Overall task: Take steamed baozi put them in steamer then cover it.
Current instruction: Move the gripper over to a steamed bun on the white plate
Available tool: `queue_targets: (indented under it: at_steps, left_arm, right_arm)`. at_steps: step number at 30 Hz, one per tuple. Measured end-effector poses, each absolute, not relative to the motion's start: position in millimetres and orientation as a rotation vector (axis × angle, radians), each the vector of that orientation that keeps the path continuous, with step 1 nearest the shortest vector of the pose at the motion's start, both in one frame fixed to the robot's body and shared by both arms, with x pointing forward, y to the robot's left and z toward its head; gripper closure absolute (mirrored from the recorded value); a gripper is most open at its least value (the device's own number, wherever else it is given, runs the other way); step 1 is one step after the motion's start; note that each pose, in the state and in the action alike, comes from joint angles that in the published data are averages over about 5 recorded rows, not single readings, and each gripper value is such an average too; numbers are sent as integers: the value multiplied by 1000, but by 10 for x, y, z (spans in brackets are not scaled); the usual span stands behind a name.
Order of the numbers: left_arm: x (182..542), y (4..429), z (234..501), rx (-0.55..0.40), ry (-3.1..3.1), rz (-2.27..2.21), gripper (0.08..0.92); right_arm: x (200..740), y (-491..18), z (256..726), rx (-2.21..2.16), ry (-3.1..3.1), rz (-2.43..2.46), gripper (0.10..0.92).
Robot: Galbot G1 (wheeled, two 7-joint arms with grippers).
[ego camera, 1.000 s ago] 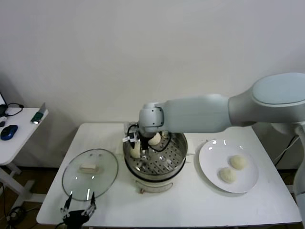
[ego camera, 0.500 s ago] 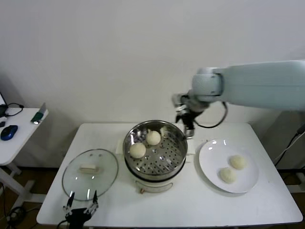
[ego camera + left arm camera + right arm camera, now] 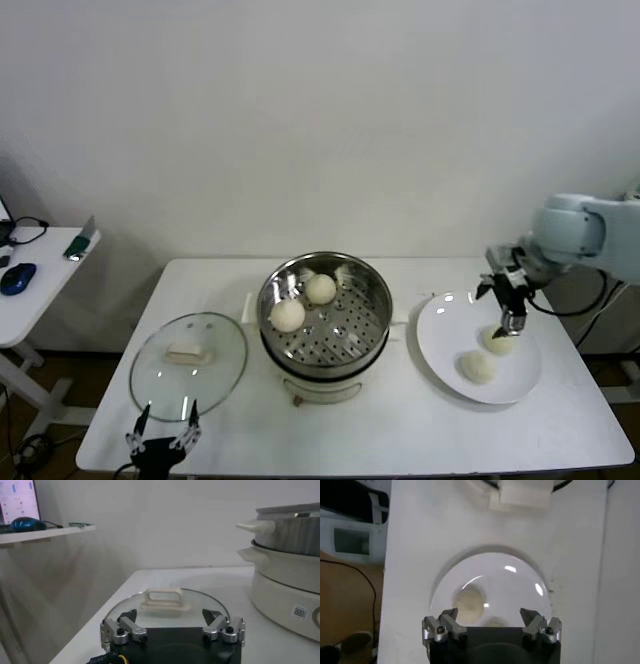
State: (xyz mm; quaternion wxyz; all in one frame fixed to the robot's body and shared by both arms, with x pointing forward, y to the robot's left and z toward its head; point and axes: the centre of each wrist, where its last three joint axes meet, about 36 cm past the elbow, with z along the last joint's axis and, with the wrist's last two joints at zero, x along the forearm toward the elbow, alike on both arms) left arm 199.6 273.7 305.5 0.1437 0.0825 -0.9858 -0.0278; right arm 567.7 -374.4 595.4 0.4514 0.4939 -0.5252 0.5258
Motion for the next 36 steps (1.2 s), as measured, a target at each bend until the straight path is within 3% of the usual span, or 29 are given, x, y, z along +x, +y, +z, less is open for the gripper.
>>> queue_targets:
  at_steps: [17,29,36]
  left_arm:
    - [1933,2697,3022,230,-2827,-98,177]
    - [1903,2710,3019,229,-2822,-113,177]
    - [1911,2708,3022,231,-2824,-115,177]
  right_arm:
    - [5649,-3930,4895,1163,-1302,1256,200]
    - [5607,-3921,4534,1142,-1335,1222,205]
    - [5611,-3925,4489,1136,-1349,1218,283]
